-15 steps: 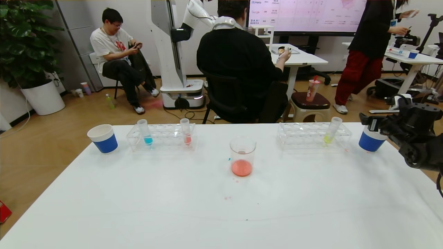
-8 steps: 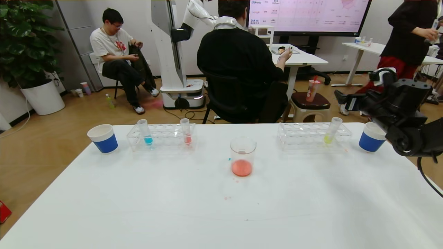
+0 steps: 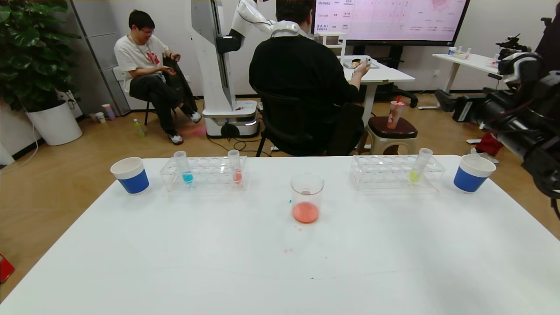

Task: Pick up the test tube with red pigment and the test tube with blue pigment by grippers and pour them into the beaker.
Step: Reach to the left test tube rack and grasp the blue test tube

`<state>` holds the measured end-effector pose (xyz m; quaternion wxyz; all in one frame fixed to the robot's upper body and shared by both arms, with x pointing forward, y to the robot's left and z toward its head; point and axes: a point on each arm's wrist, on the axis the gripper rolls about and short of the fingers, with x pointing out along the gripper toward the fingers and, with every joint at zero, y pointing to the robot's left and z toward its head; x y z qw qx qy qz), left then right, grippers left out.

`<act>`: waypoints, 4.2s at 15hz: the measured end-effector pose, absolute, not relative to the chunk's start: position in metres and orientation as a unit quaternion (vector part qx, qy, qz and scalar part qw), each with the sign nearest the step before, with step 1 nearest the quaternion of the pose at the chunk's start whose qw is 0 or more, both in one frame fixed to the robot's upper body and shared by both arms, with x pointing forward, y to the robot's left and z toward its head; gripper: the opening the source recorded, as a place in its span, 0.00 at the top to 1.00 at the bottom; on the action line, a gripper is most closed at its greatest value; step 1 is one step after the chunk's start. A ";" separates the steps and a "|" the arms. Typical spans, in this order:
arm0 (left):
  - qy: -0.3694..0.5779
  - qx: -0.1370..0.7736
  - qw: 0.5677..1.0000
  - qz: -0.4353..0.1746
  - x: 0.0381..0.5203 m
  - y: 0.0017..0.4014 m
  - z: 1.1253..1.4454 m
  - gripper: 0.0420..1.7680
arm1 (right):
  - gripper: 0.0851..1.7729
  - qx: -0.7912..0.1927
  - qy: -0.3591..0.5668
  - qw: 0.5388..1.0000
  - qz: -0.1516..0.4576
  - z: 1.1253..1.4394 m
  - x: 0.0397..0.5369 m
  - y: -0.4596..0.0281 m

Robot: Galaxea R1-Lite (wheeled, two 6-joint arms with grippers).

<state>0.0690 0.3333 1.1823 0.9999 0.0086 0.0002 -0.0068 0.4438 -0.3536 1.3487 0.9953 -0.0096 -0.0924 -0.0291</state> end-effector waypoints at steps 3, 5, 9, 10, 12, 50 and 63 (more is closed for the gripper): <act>0.000 0.008 1.000 -0.007 0.069 0.333 1.182 0.01 | 0.02 -0.010 -0.110 0.994 -0.013 1.386 0.377 -0.341; 0.000 0.008 1.000 -0.007 0.069 0.333 1.182 0.01 | 0.02 -0.009 -0.125 0.992 0.006 1.412 0.317 -0.331; 0.000 0.008 1.000 -0.007 0.069 0.333 1.182 0.01 | 0.02 -0.008 -0.143 0.989 0.020 1.434 0.204 -0.330; 0.000 0.008 1.000 -0.007 0.069 0.333 1.182 0.01 | 0.02 -0.009 -0.143 0.990 0.017 1.434 0.178 -0.332; 0.000 0.008 1.000 -0.007 0.069 0.333 1.182 0.01 | 0.02 -0.010 -0.144 0.990 0.010 1.427 0.134 -0.335; -0.002 0.012 1.000 -0.008 0.068 0.333 1.185 0.01 | 0.02 -0.007 -0.002 1.000 -0.002 1.183 0.069 -0.337; -0.019 0.012 1.000 -0.011 0.193 0.333 1.339 0.01 | 0.02 -0.007 -0.002 1.000 -0.002 1.183 0.069 -0.337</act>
